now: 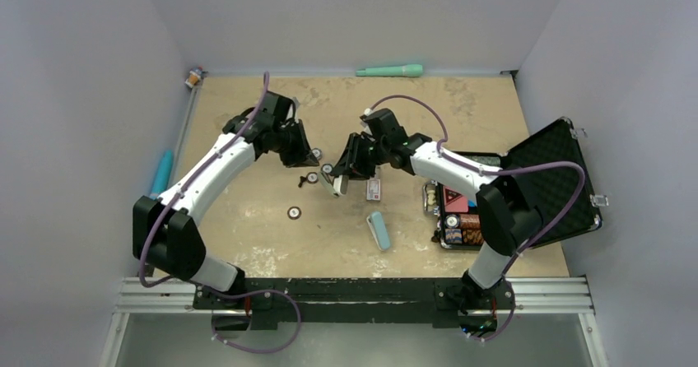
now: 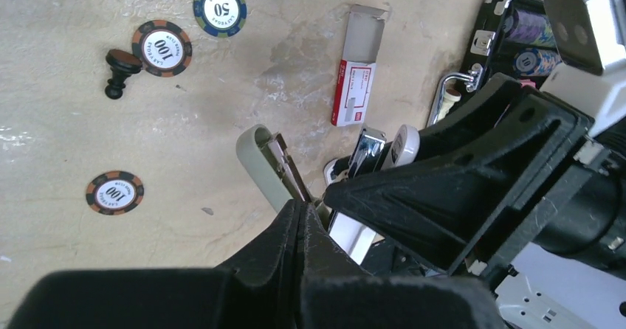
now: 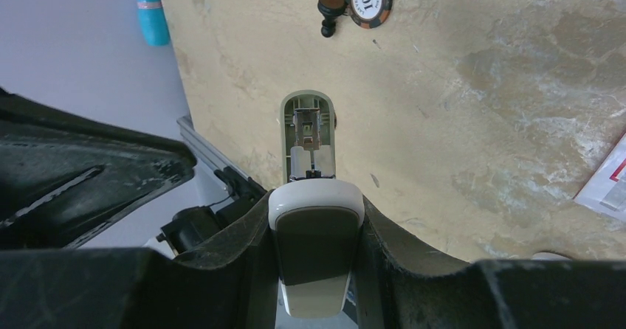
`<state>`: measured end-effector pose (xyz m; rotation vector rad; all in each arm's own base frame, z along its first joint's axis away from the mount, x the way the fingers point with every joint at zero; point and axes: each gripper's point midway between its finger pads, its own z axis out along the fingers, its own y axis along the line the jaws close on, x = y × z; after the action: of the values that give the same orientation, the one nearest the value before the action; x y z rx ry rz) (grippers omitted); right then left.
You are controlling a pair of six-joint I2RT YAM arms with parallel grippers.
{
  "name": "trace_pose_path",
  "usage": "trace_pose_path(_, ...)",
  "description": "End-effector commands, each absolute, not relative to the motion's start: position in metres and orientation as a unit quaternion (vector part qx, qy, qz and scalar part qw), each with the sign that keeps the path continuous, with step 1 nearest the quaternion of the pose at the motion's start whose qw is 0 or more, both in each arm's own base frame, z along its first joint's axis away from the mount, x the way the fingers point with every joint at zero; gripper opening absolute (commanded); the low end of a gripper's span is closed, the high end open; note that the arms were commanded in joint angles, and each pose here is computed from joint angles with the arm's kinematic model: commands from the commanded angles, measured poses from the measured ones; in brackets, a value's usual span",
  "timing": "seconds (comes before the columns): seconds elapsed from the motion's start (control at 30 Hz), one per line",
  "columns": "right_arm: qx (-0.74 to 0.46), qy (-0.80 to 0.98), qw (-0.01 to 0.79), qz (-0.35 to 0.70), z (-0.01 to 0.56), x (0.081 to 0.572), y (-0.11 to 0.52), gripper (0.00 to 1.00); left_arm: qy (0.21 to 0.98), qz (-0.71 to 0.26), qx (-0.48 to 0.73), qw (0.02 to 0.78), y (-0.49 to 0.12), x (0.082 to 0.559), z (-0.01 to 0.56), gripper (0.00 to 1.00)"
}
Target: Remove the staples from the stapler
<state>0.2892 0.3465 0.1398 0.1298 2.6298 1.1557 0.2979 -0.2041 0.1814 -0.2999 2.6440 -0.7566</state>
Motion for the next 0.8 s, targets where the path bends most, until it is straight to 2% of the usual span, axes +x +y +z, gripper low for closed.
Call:
trace_pose_path(0.0, 0.023, 0.895, 0.150, 0.420, 0.162, 0.297, 0.355, 0.00, 0.923, -0.315, -0.111, 0.191, -0.223, 0.317, 0.184, 0.00)
trace_pose_path(0.77, 0.007, 0.895, 0.139, 0.425, 0.156, 0.304, 0.366, 0.00, 0.940, -0.293, -0.107, 0.135, -0.231, 0.329, 0.138, 0.00)
